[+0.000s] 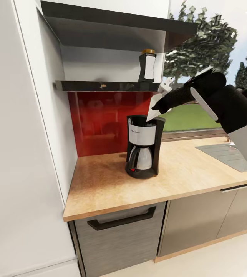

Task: Set up a coffee station on the kitchen countertop: keep the coffee maker on the countertop, move the bottle of coffee from the kitchen shelf to the counter next to the coffee maker, place a paper coffee filter on top of the coffee maker, put the saucer next to the coffee maker with the coffee cup on the saucer, and place the electric kettle next to the coffee maker.

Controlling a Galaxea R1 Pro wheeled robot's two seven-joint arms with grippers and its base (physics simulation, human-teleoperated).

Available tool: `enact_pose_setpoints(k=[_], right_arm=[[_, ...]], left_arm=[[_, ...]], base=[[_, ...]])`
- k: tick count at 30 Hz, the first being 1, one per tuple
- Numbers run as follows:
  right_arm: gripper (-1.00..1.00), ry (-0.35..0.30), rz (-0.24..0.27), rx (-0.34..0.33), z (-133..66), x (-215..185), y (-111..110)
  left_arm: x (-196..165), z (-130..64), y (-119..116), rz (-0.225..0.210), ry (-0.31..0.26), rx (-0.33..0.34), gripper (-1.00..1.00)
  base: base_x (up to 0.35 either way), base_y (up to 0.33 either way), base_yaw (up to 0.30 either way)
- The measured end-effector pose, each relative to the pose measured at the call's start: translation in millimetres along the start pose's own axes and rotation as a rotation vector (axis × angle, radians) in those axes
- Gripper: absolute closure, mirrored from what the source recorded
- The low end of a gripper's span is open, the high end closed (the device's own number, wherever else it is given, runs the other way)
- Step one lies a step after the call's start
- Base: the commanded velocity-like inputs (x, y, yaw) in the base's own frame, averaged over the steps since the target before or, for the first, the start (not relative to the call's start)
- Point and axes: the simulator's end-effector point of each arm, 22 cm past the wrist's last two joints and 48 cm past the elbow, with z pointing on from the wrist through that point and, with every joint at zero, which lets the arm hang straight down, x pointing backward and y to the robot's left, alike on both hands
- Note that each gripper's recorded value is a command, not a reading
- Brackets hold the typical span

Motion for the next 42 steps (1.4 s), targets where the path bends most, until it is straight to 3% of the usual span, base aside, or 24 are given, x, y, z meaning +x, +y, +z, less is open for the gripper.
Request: enact_pose_setpoints(k=[42], right_arm=[[1.0, -0.005, -0.008, 0.022, 17.7, 18.4, 0.6]], left_arm=[[-0.2, 0.1, -0.2, 0.001, -0.001, 0.001, -1.0]], base=[[0.038, 0.006, 0.0]])
